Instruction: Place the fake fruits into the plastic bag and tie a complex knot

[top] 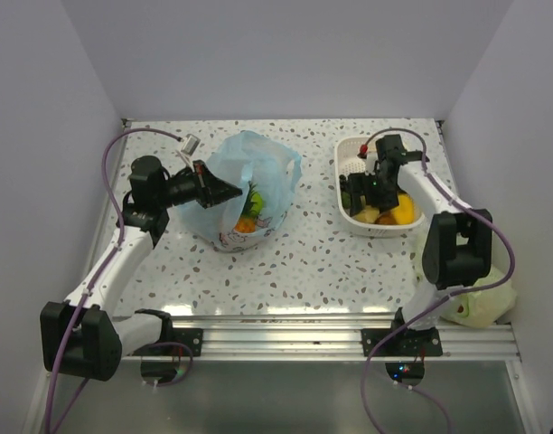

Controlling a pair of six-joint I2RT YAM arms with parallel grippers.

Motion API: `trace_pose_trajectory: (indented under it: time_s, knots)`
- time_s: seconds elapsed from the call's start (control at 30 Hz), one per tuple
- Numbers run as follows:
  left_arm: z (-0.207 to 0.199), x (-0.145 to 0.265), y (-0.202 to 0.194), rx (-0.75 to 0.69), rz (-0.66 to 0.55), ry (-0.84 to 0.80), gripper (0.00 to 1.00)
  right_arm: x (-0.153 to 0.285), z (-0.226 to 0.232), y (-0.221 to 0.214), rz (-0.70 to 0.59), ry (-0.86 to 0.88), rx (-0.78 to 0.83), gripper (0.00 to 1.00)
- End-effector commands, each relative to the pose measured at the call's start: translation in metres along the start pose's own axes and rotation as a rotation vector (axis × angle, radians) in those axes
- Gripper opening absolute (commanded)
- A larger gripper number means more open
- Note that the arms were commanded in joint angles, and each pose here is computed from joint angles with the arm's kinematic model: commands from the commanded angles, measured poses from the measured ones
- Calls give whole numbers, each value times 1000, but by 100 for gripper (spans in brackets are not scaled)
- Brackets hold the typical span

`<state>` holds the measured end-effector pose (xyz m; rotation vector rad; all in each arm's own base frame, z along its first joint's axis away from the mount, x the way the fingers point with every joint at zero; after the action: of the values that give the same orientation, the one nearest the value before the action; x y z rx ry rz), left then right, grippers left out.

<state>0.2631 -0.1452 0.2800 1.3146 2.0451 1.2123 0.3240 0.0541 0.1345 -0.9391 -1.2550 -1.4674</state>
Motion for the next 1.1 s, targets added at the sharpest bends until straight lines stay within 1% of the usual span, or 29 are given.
trace_pose_trajectory:
  time_s: [0.0,0.13,0.17,0.2,0.27,0.3,0.33,0.37,0.47,0.53,0.57,0.6,0.63,0.7,0.73,0.77,0.8,0.83,0.87,0.9,0.93,0.97,1.03,1.07]
  knots:
    - [-5,2,7,-49,-22,-26,0,79,18,22,-207,80,69,43]
    - [-11,3,10,-37,-29,-68,0,108,42,42,-414,239,105,38]
    - [-11,2,10,-36,-28,-72,0,113,52,44,-425,305,86,38]
    - [-12,2,11,-40,-29,-74,0,111,58,49,-434,319,87,38]
    - [-12,2,12,-41,-24,-72,0,112,63,59,-439,281,100,35]
    - [-11,3,10,-43,-16,-66,0,108,65,61,-418,260,105,33]
    - [-12,3,12,-49,-16,-64,0,96,64,60,-362,241,102,33]
    - [-13,4,12,-52,-14,-63,0,96,62,63,-363,219,101,30]
    - [-13,5,11,-60,-14,-56,0,83,49,63,-335,125,95,29]
    - [-14,6,10,-60,-14,-58,0,80,49,59,-328,146,99,29]
    - [-14,6,9,-57,-14,-59,0,87,54,57,-356,181,108,29]
    - [-15,6,8,-50,-14,-75,0,92,65,61,-402,257,122,30]
    - [-18,6,9,-49,-19,-86,0,90,71,57,-399,305,101,31]
    - [-21,6,12,-39,-33,-108,0,101,94,60,-465,407,117,31]
    - [-22,6,13,-37,-33,-114,0,100,105,56,-452,476,120,31]
    - [-22,5,15,-34,-35,-117,0,101,116,56,-446,528,72,31]
    - [-24,5,18,-33,-42,-122,0,102,136,61,-485,590,88,31]
    - [-23,4,18,-23,-37,-127,0,99,146,60,-477,625,76,31]
    - [-24,4,19,-20,-39,-133,0,98,158,61,-466,665,32,31]
    - [-25,3,21,-10,-46,-137,0,90,178,65,-471,709,45,30]
    - [-25,3,21,-1,-45,-143,0,90,190,69,-466,739,13,29]
    - [-26,3,22,7,-54,-151,0,77,209,73,-464,751,19,29]
    - [-28,3,23,14,-56,-165,0,75,232,82,-487,792,-1,29]
    - [-29,4,23,14,-59,-173,0,69,240,88,-509,782,-24,29]
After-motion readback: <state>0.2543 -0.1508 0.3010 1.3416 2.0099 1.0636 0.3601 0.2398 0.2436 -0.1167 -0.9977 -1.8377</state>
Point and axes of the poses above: each gripper's point midway between its finger pads, its own x axis back along the fingers, its own z axis along the line the jaws close on, y = z × x, the point moved 6 cm from there along x, back along the fingers, and after that the axes turned 8 degrees about -x, right-handed, at the moved point
